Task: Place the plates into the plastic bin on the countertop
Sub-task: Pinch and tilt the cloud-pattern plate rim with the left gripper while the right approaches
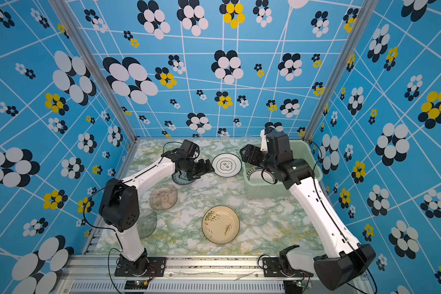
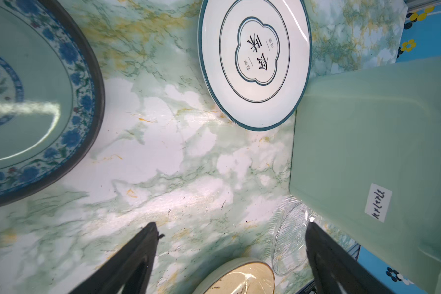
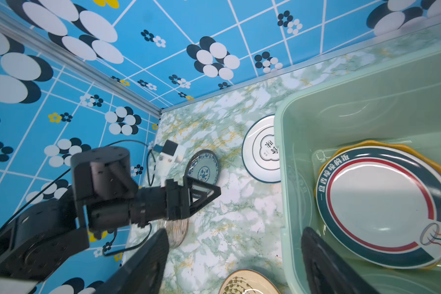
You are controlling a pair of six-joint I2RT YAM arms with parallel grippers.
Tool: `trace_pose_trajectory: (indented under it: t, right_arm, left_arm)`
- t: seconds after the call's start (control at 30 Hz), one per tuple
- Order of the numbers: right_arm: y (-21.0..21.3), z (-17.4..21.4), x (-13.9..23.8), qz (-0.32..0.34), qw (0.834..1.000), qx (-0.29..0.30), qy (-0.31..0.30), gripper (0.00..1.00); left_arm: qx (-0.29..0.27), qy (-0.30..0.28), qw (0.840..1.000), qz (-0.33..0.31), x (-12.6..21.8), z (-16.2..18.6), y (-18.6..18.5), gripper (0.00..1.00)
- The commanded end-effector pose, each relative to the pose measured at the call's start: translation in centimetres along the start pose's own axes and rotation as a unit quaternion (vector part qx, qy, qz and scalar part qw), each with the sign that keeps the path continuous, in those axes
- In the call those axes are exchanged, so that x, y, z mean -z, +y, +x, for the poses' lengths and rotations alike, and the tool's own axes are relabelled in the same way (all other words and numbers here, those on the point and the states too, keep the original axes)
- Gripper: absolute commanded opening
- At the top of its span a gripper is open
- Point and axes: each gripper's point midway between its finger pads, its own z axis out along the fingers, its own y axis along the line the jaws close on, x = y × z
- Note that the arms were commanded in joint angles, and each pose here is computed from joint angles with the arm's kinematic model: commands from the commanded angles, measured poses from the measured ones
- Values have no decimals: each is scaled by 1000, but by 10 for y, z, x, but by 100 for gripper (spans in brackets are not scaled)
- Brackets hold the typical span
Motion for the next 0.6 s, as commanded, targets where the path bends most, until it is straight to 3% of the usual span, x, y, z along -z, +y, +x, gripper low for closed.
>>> trace_pose_trajectory:
  t: [0.0, 0.23, 0.43, 0.57]
  right_arm:
    - [9, 45, -6, -26, 999, 17, 45, 82]
    - [27, 127, -8, -50, 990, 55, 120, 80]
    - [41, 158, -13, -53, 974, 179, 131, 81]
    - [52, 175, -20, -62, 952, 265, 137, 80]
  left_arm:
    - [26, -17, 999, 44, -13, -21, -12, 90]
    - [58, -29, 995, 73, -43, -36, -9, 85]
    - [59, -23, 994, 90, -72, -44, -3, 75]
    - [62, -26, 994, 82, -86, -46, 5, 73]
